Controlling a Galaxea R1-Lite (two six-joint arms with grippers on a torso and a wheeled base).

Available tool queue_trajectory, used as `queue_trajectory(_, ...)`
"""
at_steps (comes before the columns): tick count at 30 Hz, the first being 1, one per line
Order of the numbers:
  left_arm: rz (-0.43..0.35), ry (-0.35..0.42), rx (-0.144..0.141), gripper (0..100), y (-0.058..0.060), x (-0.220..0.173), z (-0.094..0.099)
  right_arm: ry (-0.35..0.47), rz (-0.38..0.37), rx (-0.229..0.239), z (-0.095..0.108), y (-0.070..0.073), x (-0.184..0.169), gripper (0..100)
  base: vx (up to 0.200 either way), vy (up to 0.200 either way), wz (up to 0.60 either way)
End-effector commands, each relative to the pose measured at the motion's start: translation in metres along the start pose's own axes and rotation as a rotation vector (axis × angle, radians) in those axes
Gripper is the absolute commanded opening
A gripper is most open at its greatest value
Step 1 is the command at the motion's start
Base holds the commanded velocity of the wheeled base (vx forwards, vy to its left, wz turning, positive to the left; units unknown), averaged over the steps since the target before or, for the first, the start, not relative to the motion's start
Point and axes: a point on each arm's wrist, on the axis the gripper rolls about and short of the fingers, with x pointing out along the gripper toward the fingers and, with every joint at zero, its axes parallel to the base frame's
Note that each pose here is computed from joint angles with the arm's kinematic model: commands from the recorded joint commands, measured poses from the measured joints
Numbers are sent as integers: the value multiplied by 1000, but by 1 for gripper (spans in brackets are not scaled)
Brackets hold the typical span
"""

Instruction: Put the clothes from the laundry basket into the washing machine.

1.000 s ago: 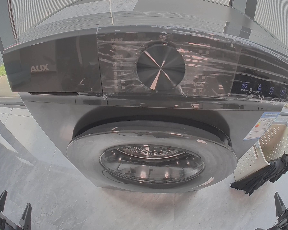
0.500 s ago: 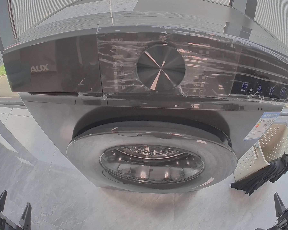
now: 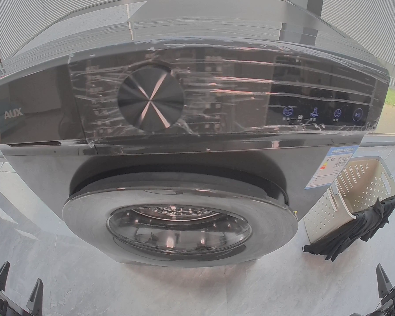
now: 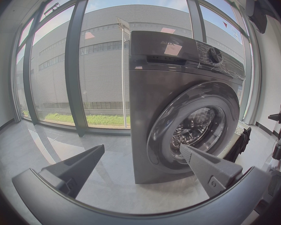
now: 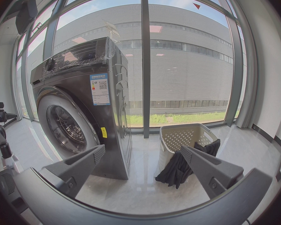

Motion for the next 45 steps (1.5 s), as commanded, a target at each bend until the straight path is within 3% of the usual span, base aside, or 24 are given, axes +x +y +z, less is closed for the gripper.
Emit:
queue_trajectory(1,-1,-2,0,100,0,0,-5,1,1,0,-5,0,0,100,0,0,0)
queue_trajectory(13,-1,-2,0,100,0,0,-5,1,-9,0,-5,0,0,100,0,0,0)
queue_trajectory(19,-1,-2,0,100,0,0,-5,1,-2,0,-5,0,0,100,0,0,600)
queue_trajectory(35,-1,-2,0,100,0,0,-5,1,-2,0,-5,0,0,100,0,0,0)
queue_trajectory(45,2,-2,3,100,0,0,-5,1,-2,1,-5,0,0,100,0,180,0)
